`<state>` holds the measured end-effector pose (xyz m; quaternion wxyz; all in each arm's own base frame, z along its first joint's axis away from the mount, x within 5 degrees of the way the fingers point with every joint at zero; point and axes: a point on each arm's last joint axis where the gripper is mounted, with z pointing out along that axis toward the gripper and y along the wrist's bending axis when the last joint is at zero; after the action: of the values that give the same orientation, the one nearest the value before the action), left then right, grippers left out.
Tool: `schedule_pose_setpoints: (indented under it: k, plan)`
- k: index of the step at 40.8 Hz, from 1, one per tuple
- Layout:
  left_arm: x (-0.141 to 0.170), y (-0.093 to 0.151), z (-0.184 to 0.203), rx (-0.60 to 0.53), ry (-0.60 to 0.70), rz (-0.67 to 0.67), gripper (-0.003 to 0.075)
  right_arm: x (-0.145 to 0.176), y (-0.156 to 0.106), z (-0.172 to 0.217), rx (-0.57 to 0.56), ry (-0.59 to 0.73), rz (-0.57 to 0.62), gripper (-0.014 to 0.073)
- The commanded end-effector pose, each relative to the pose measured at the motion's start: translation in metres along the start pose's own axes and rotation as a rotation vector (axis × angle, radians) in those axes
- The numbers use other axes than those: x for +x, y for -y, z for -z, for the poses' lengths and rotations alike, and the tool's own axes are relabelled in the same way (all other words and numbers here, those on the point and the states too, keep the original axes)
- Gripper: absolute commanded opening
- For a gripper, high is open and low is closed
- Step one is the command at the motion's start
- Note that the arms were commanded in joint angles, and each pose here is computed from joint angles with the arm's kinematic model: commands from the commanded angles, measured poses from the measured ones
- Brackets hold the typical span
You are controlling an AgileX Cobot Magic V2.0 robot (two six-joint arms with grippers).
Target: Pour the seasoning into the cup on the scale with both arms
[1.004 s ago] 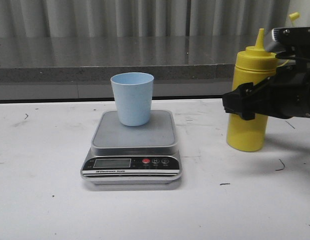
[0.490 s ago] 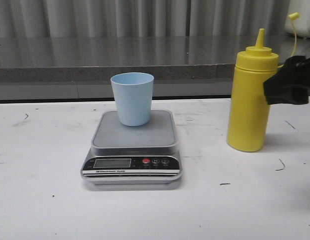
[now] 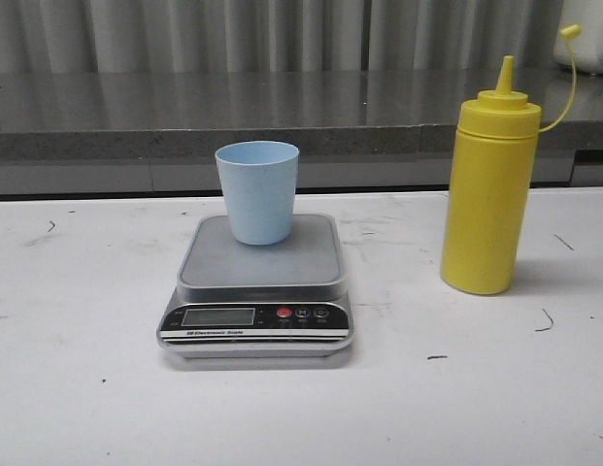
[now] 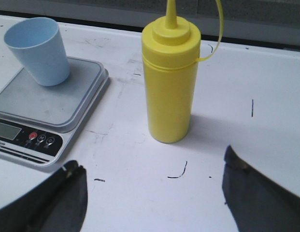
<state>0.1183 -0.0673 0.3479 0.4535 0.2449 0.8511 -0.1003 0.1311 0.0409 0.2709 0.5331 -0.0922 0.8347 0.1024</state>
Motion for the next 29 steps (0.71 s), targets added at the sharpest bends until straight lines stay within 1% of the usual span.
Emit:
schedule_pose_setpoints:
  k: [1, 3, 12, 18, 29]
  plan:
    - [-0.013, 0.001, 0.006, 0.01, 0.102, 0.002, 0.0421, -0.015, -0.001, 0.022, 0.003, 0.112, 0.082, 0.0594]
    - [-0.013, 0.001, 0.006, 0.01, 0.102, 0.002, 0.0421, -0.015, 0.0, 0.031, 0.012, 0.135, 0.106, 0.0594]
    - [-0.013, 0.001, 0.006, 0.01, 0.102, 0.002, 0.0421, -0.01, 0.002, 0.053, 0.02, 0.166, 0.101, 0.0594]
    - [-0.013, 0.001, 0.006, 0.01, 0.102, 0.002, 0.0421, -0.007, 0.003, 0.054, 0.026, 0.135, 0.101, 0.0594]
    - [-0.013, 0.001, 0.006, 0.01, 0.102, 0.002, 0.0421, -0.009, 0.002, 0.055, 0.023, 0.157, 0.101, 0.0592]
